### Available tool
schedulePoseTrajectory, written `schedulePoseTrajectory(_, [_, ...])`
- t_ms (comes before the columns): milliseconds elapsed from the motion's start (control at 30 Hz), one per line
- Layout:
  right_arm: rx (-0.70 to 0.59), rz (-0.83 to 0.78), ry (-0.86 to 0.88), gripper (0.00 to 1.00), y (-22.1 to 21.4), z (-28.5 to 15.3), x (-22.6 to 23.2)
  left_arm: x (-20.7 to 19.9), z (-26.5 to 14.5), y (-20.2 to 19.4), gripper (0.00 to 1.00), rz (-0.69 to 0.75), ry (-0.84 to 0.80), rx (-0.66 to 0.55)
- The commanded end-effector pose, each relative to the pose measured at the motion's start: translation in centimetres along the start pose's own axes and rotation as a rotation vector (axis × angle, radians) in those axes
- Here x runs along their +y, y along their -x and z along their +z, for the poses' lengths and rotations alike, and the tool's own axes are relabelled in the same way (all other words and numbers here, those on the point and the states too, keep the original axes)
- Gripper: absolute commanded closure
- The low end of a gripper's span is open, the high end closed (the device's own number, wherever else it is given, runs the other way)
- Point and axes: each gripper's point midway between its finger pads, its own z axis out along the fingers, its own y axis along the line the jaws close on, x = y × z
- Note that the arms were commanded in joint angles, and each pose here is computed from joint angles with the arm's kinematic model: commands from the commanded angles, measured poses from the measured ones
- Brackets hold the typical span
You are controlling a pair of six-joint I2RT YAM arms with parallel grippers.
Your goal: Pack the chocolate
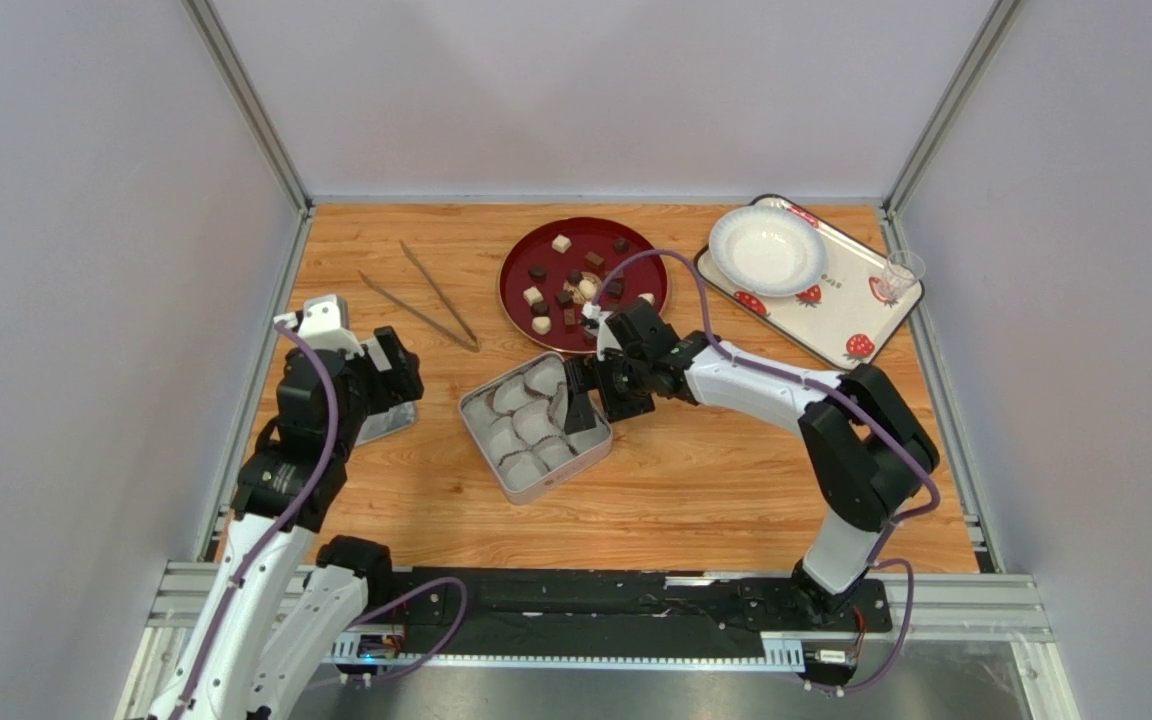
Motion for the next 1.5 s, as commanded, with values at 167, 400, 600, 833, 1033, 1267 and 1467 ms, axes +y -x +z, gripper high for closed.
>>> schedulePoseTrajectory(167, [-0.068,-0.187,0.218,0.17,5.4,2.2,7.3,-1.3,3.0,2.7,0.08,-0.04,-0.01,-0.016])
schedulePoseTrajectory(400, [-0.114,-0.187,0.17,0.16,6.8,0.8,7.9,-0.6,6.2,3.0,0.09,-0.106,0.031,0.027])
schedulePoseTrajectory(600, [-0.192,-0.12,0.02,0.14,7.4,-3.2,3.6,0.3,10.5,4.4,0.05,-0.15,0.142,0.079])
schedulePoseTrajectory(833, [-0.293,-0.096,-0.206,0.13,7.2,-8.4,-1.5,2.8,16.6,2.5,0.05,-0.145,0.349,0.28])
schedulePoseTrajectory(1033, [-0.329,-0.073,-0.252,0.13,6.0,-10.2,-2.8,3.6,21.3,0.7,0.08,-0.144,0.425,0.439])
schedulePoseTrajectory(1267, [-0.276,-0.031,-0.281,0.13,4.1,-8.9,-4.6,4.7,25.2,-0.4,0.19,-0.164,0.47,0.5])
schedulePoseTrajectory(1467, [-0.25,-0.028,-0.348,0.14,3.2,-8.3,-6.3,6.4,27.4,-3.3,0.35,-0.235,0.488,0.593])
